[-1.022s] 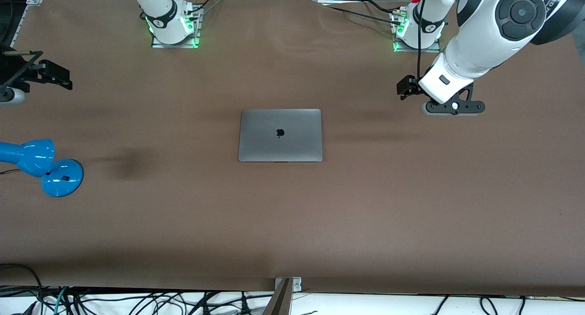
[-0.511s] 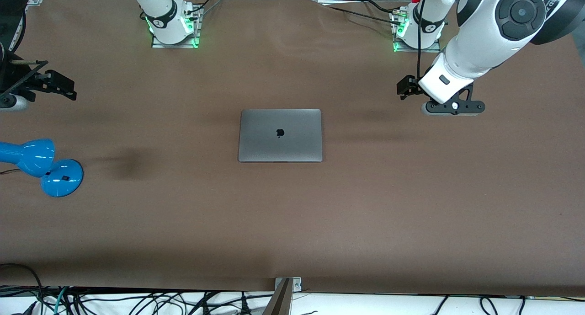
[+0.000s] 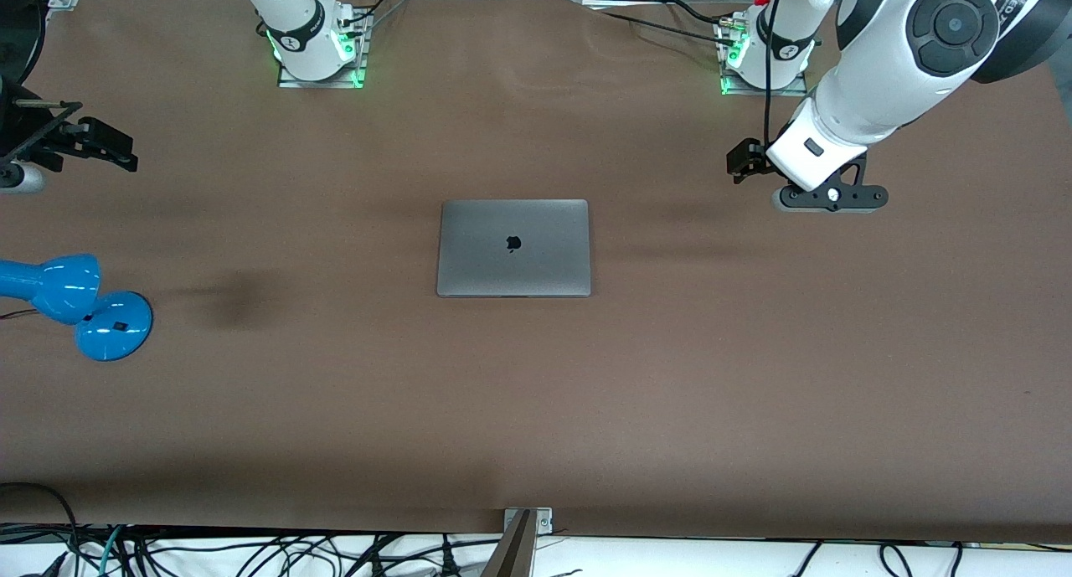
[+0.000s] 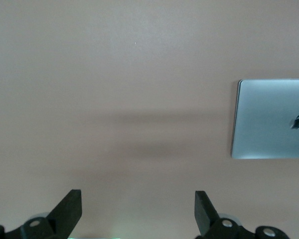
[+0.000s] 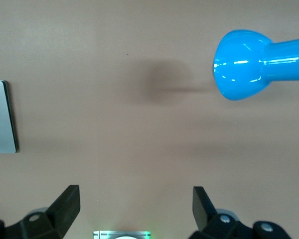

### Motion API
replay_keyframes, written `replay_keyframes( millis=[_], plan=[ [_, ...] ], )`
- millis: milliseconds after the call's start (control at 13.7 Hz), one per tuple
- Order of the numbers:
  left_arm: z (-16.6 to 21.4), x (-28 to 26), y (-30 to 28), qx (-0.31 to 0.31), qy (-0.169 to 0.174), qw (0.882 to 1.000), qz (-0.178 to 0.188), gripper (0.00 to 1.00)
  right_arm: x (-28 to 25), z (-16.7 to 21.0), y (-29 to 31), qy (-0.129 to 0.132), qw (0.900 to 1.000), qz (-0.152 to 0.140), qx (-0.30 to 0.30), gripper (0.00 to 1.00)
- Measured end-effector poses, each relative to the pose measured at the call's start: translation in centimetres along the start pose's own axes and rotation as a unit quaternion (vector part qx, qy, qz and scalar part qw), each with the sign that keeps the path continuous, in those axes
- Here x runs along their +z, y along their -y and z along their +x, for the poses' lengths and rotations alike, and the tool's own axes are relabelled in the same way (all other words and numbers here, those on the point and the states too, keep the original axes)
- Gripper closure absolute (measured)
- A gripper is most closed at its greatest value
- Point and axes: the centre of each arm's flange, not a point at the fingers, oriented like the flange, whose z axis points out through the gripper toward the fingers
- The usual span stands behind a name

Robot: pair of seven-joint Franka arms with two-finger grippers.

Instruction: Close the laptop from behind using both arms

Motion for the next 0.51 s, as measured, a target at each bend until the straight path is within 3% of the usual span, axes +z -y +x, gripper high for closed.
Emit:
replay_keyframes(
  millis=[219, 511],
  plan=[
    [-2.1, -4.3, 11.1, 0.017, -0.023, 0.999, -0.013, 0.00, 0.1, 0.0, 0.0, 0.001, 1.000, 0.001, 0.007, 0.00],
    [-3.2, -4.5, 9.6, 0.035, -0.025, 0.999, -0.009, 0.00, 0.2, -0.2, 0.3, 0.010, 1.000, 0.012, 0.010, 0.00]
  ],
)
